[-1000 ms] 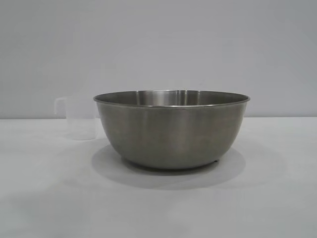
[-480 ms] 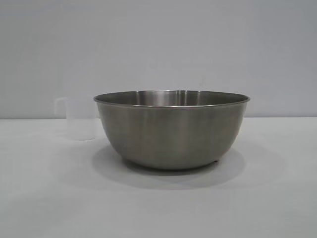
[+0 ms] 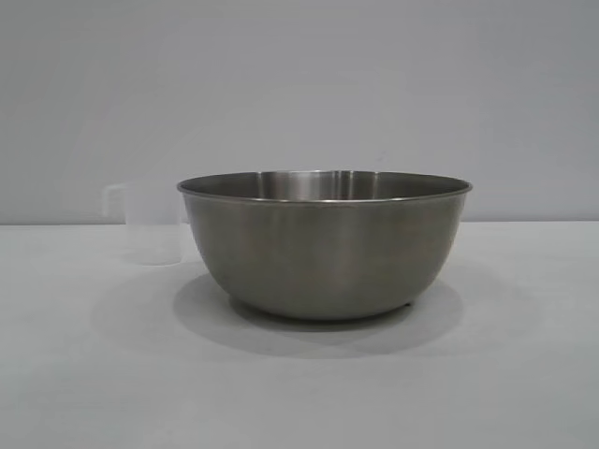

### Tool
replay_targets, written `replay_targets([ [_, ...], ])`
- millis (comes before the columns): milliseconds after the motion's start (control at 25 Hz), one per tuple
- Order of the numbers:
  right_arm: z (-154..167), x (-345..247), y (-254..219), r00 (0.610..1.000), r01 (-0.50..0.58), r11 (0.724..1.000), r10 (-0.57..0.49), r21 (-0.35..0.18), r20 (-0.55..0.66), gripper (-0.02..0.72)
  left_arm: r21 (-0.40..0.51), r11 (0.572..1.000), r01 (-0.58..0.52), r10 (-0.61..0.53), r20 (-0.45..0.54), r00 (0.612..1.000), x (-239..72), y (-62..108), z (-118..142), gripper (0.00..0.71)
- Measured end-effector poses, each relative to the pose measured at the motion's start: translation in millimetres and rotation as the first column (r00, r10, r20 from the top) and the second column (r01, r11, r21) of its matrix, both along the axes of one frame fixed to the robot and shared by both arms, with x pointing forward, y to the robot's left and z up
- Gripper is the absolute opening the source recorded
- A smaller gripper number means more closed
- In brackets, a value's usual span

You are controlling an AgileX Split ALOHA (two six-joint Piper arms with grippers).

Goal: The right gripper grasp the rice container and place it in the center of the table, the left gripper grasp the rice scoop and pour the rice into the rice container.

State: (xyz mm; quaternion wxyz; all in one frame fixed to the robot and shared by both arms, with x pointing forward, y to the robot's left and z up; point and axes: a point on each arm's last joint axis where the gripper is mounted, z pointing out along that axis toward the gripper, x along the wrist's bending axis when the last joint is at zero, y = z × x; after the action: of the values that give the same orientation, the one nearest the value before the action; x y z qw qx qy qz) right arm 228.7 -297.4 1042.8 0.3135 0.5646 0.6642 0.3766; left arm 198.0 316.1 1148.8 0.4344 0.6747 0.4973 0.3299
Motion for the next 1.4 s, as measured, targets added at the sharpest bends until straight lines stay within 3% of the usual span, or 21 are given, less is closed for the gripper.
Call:
replay_targets([
  [200,0.0,0.0,0.0,1.000,0.000,1.000,0.000,0.000,0.000,0.566,-0.013,1.000,0.009,-0.008,0.043,0.999,-12.3,3.2,-6.8,0.461],
  [400,0.0,0.0,0.0,1.000,0.000,1.000,0.000,0.000,0.000,0.566,-0.046,0.996,0.073,-0.074,-0.027,0.997,-9.0,-5.6,-41.9,0.461],
  [520,0.0,0.0,0.0,1.000,0.000,1.000,0.000,0.000,0.000,0.566,-0.025,0.998,0.062,-0.064,-0.083,0.994,1.7,-8.0,-68.9,0.461],
  [800,0.0,0.0,0.0,1.000,0.000,1.000,0.000,0.000,0.000,0.566,0.000,0.999,0.046,-0.046,-0.133,0.990,29.0,-14.7,-104.1,0.461],
  [1400,0.0,0.0,0.0,1.000,0.000,1.000,0.000,0.000,0.000,0.566,0.011,0.999,0.035,-0.033,-0.116,0.993,32.3,-14.1,-106.0,0.461],
])
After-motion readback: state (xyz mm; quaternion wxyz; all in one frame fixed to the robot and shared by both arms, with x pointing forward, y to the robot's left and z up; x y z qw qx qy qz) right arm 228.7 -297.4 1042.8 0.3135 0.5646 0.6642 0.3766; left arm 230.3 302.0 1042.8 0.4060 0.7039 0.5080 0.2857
